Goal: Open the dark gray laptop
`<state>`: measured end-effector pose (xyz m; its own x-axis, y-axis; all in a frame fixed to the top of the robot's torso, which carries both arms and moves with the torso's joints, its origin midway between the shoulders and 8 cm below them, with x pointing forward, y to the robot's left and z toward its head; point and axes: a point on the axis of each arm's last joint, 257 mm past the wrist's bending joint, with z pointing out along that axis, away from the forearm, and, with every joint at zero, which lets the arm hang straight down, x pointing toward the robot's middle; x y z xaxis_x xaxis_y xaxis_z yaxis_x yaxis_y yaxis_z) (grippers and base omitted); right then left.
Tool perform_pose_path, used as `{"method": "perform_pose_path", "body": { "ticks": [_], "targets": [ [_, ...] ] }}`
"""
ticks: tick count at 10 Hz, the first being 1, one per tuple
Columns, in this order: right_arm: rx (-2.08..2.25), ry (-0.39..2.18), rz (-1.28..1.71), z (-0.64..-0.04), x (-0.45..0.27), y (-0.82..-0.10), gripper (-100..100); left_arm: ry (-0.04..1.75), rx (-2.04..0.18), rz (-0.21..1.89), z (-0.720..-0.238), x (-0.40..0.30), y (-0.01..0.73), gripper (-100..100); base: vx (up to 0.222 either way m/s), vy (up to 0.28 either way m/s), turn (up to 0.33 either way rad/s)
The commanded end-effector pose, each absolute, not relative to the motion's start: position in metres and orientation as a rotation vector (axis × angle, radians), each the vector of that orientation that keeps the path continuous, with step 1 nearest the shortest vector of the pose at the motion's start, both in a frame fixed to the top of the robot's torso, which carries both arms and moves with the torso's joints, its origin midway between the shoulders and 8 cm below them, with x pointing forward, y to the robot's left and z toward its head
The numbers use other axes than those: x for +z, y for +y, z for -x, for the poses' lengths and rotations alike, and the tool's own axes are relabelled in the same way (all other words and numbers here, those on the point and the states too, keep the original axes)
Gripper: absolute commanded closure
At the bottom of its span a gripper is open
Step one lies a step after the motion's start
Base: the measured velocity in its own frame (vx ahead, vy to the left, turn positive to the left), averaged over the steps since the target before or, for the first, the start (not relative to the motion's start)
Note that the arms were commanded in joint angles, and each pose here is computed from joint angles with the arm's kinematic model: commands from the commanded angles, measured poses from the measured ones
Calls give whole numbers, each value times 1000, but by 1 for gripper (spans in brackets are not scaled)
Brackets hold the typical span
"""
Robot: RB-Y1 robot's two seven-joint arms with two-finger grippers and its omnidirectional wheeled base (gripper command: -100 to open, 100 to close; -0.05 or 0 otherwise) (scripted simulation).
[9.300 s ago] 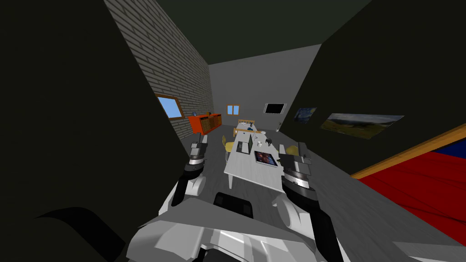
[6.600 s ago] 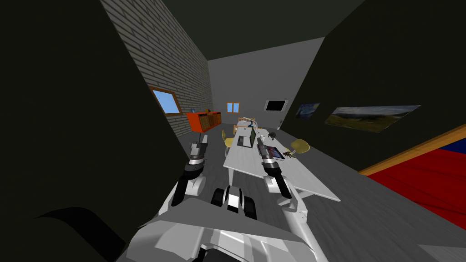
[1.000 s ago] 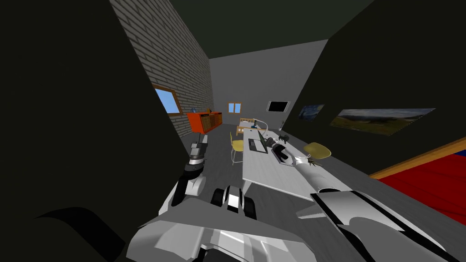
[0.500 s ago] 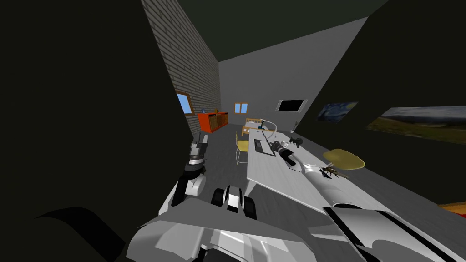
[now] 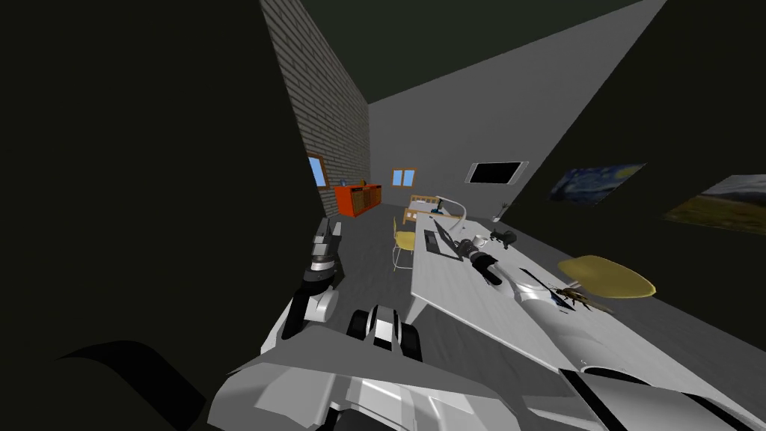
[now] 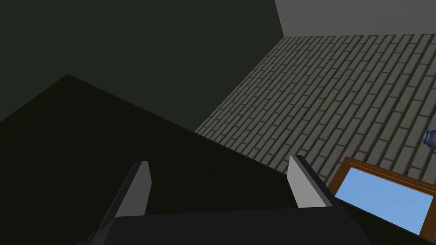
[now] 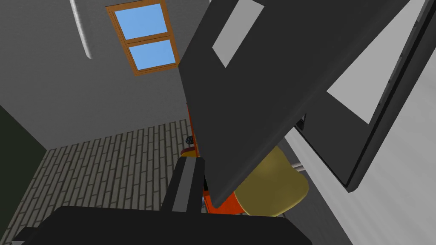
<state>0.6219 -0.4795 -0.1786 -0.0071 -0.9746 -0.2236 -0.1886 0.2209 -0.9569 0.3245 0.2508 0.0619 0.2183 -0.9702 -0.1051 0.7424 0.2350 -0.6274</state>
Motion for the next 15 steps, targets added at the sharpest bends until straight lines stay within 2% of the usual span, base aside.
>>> {"method": "perform_pose_path", "body": {
  "ticks": [1, 2, 4, 5, 12, 13, 15],
  "targets": [
    [-965, 1482, 1177, -603, -194, -507, 100, 542, -1257, 504, -324, 62, 251, 0, -17, 19, 138],
    [-1034, 1483, 1169, -595, -180, -531, 100, 542, -1256, 504, -324, 62, 251, 0, -25, 31, 212],
    [-1032, 1533, 1173, -576, -203, -546, 100, 542, -1256, 504, -324, 62, 251, 0, -27, 10, 206],
    [-1033, 1521, 1167, -581, -187, -554, -100, 542, -1256, 504, -324, 62, 251, 0, -2, 37, 18],
    [-1043, 1529, 1158, -578, -145, -591, -100, 542, -1256, 504, -324, 62, 251, 0, 0, 59, 19],
    [-1041, 1529, 1158, -577, -145, -591, 0, 542, -1256, 504, -324, 62, 251, 0, 0, 7, 0],
    [-1041, 1529, 1158, -578, -145, -591, 0, 542, -1256, 504, -324, 62, 251, 0, 0, 0, 0]
  ]
}}
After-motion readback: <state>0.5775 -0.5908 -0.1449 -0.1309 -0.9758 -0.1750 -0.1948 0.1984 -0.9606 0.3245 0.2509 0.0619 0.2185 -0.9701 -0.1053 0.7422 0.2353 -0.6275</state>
